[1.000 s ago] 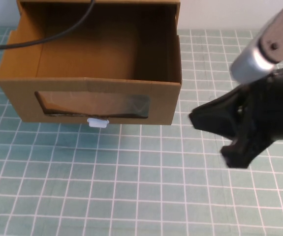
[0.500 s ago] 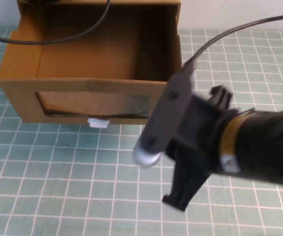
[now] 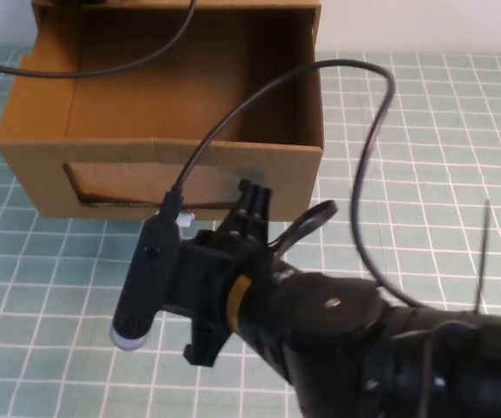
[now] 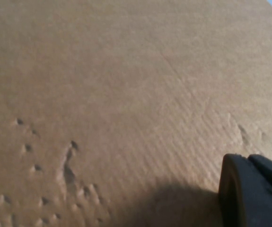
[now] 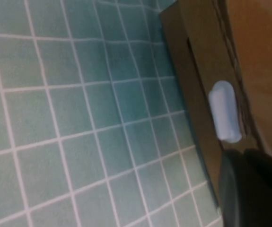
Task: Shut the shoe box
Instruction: Close the shoe box with your right arm
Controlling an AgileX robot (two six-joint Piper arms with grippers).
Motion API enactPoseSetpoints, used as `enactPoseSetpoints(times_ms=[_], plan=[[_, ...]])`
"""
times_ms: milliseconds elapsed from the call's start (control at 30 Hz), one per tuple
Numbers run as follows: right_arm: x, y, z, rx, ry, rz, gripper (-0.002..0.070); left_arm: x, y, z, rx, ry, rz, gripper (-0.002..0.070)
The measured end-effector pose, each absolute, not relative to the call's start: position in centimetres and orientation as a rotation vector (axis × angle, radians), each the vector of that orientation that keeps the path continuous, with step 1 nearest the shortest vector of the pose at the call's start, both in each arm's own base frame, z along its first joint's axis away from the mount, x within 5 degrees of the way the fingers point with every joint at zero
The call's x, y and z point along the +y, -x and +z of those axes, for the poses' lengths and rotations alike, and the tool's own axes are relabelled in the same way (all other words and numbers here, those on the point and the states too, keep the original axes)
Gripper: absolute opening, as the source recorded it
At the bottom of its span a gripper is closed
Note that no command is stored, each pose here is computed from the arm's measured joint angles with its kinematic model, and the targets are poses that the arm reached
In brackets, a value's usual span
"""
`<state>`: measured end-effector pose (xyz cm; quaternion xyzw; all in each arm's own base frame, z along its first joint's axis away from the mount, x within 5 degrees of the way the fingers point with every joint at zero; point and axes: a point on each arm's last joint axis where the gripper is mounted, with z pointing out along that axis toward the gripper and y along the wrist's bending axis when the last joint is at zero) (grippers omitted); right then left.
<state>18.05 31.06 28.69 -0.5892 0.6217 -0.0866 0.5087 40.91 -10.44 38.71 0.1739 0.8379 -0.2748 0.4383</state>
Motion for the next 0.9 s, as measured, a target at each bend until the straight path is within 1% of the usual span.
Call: enactPoseSetpoints(times_ms=[300,600,733,900], plan=[[33.5,-19.2,25.3,1.394,1.436,-0.261,-0.0014,-10.5,-40.9,38.7,2.086,-0.438,-0.686,-0.0005],[35.8,-20.8,22.8,1.416,1.426,-0.349,-0.0014,-10.5,-40.9,38.7,2.086,-0.444,-0.685,-0.0005],[36.5,-21.8,22.6,1.429,1.376,-0.407,-0.0014,-10.5,-40.9,38.7,2.086,-0.444,-0.685,-0.0005],[36.7,-23.5,23.2,1.446,1.32,-0.426,-0.0014,-10.5,-40.8,38.7,2.086,-0.447,-0.685,-0.0005]])
